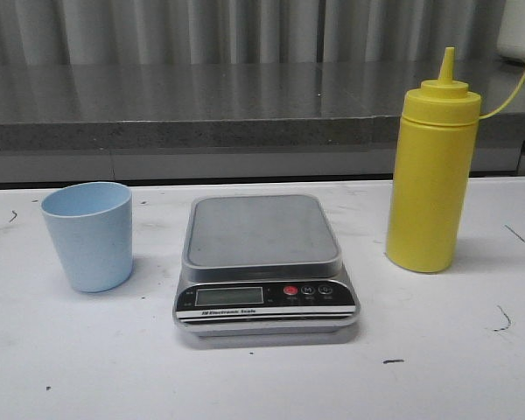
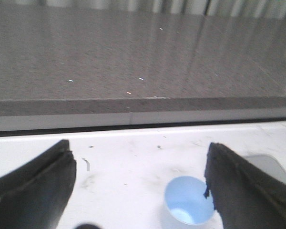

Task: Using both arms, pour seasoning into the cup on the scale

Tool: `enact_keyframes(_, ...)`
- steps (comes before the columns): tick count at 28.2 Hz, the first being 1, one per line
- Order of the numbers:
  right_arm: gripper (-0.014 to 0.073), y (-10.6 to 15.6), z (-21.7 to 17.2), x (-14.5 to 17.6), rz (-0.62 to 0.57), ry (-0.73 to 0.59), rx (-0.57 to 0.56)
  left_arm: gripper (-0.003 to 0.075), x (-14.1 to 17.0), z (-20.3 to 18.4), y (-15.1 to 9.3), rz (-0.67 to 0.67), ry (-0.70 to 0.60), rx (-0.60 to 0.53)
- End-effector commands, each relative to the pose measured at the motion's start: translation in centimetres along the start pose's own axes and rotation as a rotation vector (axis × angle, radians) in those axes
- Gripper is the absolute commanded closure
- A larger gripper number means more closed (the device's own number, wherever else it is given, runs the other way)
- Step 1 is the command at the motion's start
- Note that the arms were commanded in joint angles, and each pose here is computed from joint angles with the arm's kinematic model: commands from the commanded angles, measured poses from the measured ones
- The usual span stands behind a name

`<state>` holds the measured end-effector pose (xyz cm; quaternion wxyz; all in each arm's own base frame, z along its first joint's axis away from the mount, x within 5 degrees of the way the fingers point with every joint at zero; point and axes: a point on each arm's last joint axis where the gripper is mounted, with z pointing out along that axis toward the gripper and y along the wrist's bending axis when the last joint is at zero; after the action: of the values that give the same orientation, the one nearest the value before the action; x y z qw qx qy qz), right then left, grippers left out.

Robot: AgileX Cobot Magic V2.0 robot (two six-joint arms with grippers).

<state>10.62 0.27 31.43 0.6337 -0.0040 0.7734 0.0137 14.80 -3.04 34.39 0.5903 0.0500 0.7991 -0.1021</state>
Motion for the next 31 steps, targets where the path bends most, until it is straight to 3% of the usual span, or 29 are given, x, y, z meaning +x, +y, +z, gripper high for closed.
enact_keyframes(1, -0.0052, 0.0, -0.2, -2.0, 0.001, -0.113, 0.005, 0.0188, -2.2, 2.2, -2.1, 0.057, -0.019, 0.107)
enact_keyframes(8, -0.0052, 0.0, -0.2, -1.9, 0.001, -0.112, 0.005, 0.0189, -2.4, 7.9, -7.2, 0.233, 0.255, 0.278)
enact_keyframes(16, -0.0052, 0.0, -0.2, -1.9, 0.001, -0.11, 0.005, 0.0189, -0.2, 15.7, -9.5, 0.323, 0.668, 0.288)
enact_keyframes(24, -0.0052, 0.0, -0.2, -1.9, 0.001, -0.109, 0.004, 0.0238, 3.9, 22.0, -9.8, 0.418, 0.825, 0.242)
enact_keyframes(31, -0.0052, 0.0, -0.2, -1.9, 0.001, -0.109, 0.004, 0.0314, 6.8, 24.0, -9.5, 0.434, 0.916, 0.23)
